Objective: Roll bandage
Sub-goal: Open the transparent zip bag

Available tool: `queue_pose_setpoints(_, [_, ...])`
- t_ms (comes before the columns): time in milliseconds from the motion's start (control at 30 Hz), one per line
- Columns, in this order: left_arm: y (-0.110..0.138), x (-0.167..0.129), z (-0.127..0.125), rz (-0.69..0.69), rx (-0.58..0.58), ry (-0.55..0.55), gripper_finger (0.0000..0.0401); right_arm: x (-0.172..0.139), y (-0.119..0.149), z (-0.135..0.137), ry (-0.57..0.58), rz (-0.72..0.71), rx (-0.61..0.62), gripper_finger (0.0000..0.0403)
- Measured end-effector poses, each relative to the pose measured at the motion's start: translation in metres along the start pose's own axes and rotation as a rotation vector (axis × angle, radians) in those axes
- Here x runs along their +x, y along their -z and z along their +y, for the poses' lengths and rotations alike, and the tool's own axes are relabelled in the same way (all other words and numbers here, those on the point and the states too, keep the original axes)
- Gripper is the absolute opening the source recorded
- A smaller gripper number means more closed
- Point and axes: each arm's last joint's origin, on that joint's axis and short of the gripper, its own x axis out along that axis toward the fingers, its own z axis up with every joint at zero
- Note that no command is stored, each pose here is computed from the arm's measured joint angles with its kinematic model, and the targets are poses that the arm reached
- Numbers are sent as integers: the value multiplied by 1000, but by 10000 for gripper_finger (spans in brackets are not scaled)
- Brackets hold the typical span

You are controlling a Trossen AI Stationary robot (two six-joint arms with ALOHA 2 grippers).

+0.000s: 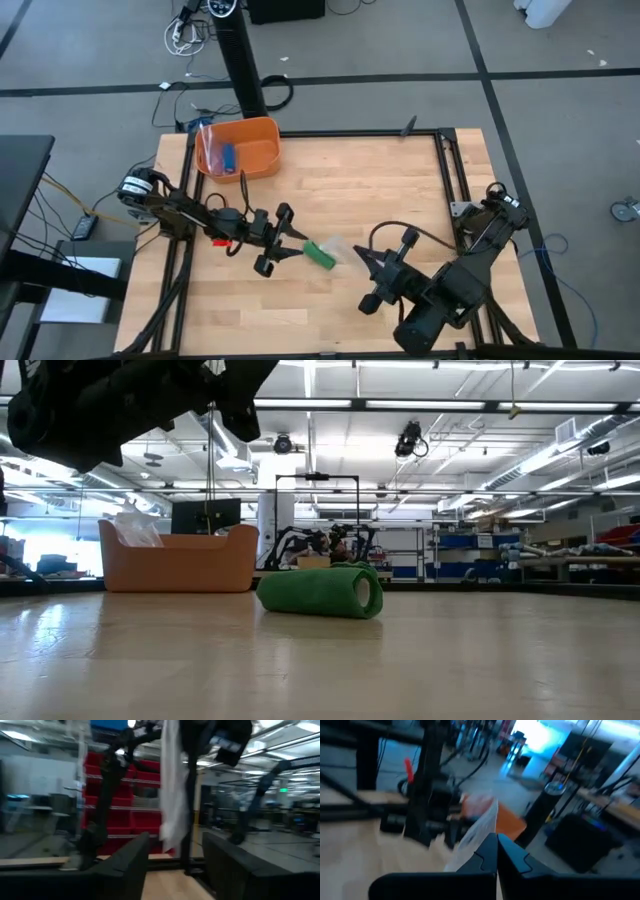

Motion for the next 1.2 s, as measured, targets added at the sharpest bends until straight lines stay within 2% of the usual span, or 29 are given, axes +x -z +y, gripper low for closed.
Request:
queue_pose_setpoints(100, [0, 0, 2, -6, 37, -60, 215, -2, -16, -2, 29, -52, -26, 0])
queue_pose_setpoints(167, [-3, 4, 2, -21, 34, -64, 225, -4, -26, -2, 50, -80, -47, 0])
queue_pose_setpoints(400, [-13, 22, -2, -65, 8, 52, 232, -1, -51, 1, 78, -117, -119, 0])
queue_pose_setpoints(467, [-12, 20, -2, -54, -10, 66, 232, -1, -49, 2, 40, -110, -126, 0])
queue_pose_setpoints(567, [-7, 15, -2, -24, -22, 71, 232, -2, -38, 3, -108, -55, -82, 10])
queue_pose_setpoints(633, [-3, 10, -2, 1, -43, 65, 232, -3, -26, 1, -219, 48, -12, 24])
queue_pose_setpoints(700, [0, 6, -2, 18, -51, 63, 232, 1, -8, 1, -257, 177, 14, 44])
queue_pose_setpoints(867, [8, 0, -9, 83, -58, 79, 232, 18, 57, 26, -247, 465, -12, 103])
queue_pose_setpoints(1000, [16, -1, -18, 169, -75, 121, 232, 41, 107, 43, -236, 628, 67, 148])
queue_pose_setpoints(1100, [23, -2, -25, 232, -90, 140, 232, 63, 145, 49, -244, 739, 113, 164])
queue_pose_setpoints(1200, [25, -3, -31, 259, -96, 158, 232, 84, 172, 48, -299, 813, 181, 167])
